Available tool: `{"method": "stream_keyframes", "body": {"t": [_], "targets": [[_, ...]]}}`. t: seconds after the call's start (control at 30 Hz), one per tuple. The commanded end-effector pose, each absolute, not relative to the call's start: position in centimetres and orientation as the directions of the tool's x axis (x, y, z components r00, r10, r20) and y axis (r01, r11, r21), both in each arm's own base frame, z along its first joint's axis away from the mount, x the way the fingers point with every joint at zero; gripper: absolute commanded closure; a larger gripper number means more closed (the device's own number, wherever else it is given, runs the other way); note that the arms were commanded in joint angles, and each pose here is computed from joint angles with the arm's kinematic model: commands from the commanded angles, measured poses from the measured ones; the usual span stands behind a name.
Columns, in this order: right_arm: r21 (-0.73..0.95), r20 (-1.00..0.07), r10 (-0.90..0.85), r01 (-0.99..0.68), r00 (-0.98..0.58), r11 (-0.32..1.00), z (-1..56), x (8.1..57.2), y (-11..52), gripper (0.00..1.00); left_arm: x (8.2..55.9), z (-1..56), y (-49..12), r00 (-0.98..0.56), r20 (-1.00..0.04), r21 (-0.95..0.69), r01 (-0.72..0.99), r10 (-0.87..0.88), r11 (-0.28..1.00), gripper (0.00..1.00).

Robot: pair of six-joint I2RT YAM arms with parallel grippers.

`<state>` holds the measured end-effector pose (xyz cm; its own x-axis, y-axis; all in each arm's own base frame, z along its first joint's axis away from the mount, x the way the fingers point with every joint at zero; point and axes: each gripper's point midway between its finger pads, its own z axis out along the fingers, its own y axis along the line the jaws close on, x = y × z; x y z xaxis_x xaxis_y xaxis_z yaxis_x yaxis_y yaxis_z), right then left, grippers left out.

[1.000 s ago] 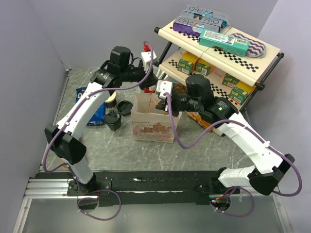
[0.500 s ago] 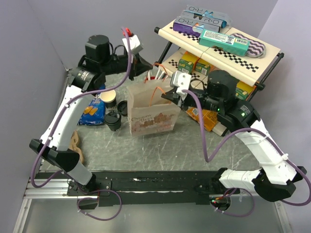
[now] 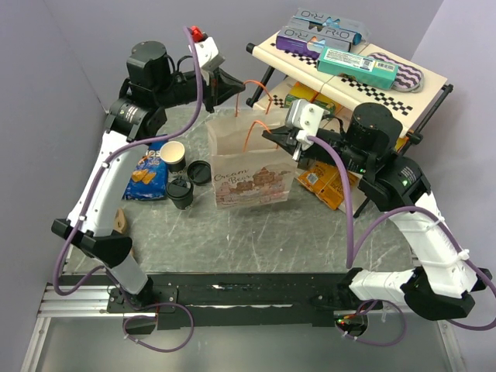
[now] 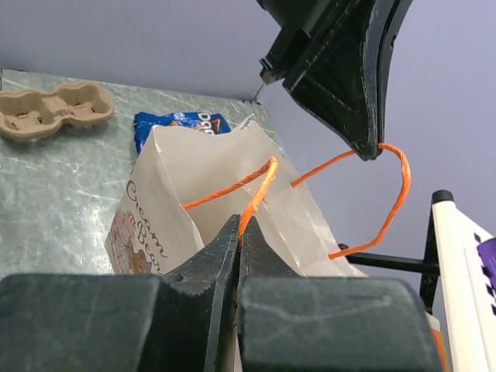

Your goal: Pack the takeout coffee

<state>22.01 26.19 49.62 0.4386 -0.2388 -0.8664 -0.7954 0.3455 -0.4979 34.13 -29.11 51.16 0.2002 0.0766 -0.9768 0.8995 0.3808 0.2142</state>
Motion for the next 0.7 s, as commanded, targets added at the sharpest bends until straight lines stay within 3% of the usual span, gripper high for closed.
{"method": "stream_keyframes", "body": {"t": [0.0,0.27,0.3,0.33,0.37,0.4,0.43,0.47,0.53,0.67], "targets": [[-0.518,-0.855,-0.207,-0.772,0.475,0.368,51.3,21.9,26.0,1.00,34.2,52.6,-29.0,0.244,-0.968,0.245,0.887,0.053,0.391,0.99],[-0.452,-0.888,-0.265,-0.822,0.377,0.346,45.7,22.5,26.5,1.00,35.3,46.0,-29.1,0.135,-0.982,0.178,0.901,0.134,0.396,0.99],[-0.449,-0.888,-0.274,-0.828,0.370,0.335,44.7,22.4,26.6,0.96,35.5,45.0,-29.1,0.114,-0.983,0.164,0.902,0.146,0.399,0.99],[-0.430,-0.894,-0.280,-0.841,0.348,0.327,43.6,22.3,26.7,0.77,35.4,44.3,-28.8,0.098,-0.983,0.153,0.899,0.153,0.410,0.98],[-0.398,-0.902,-0.308,-0.862,0.304,0.314,40.9,22.0,26.5,0.65,35.5,41.0,-28.9,0.036,-0.982,0.110,0.908,0.186,0.405,0.76],[-0.375,-0.905,-0.324,-0.877,0.276,0.301,39.3,21.7,26.4,0.46,35.3,39.5,-28.7,0.023,-0.978,0.106,0.911,0.208,0.398,0.60],[-0.341,-0.913,-0.333,-0.891,0.237,0.299,37.8,21.3,26.2,0.00,34.6,38.8,-28.4,0.010,-0.977,0.096,0.913,0.215,0.398,0.46],[-0.317,-0.916,-0.340,-0.906,0.215,0.281,36.4,20.5,25.9,0.00,34.3,36.4,-28.2,-0.045,-0.971,0.055,0.913,0.234,0.403,0.26],[-0.314,-0.911,-0.348,-0.919,0.222,0.236,36.1,19.0,25.4,0.00,32.6,37.2,-27.4,-0.030,-0.977,0.061,0.911,0.212,0.408,0.01],[-0.378,-0.890,-0.345,-0.905,0.298,0.195,38.8,18.0,24.6,0.00,31.2,39.6,-26.0,0.029,-0.991,0.088,0.876,0.130,0.473,0.01]]}}
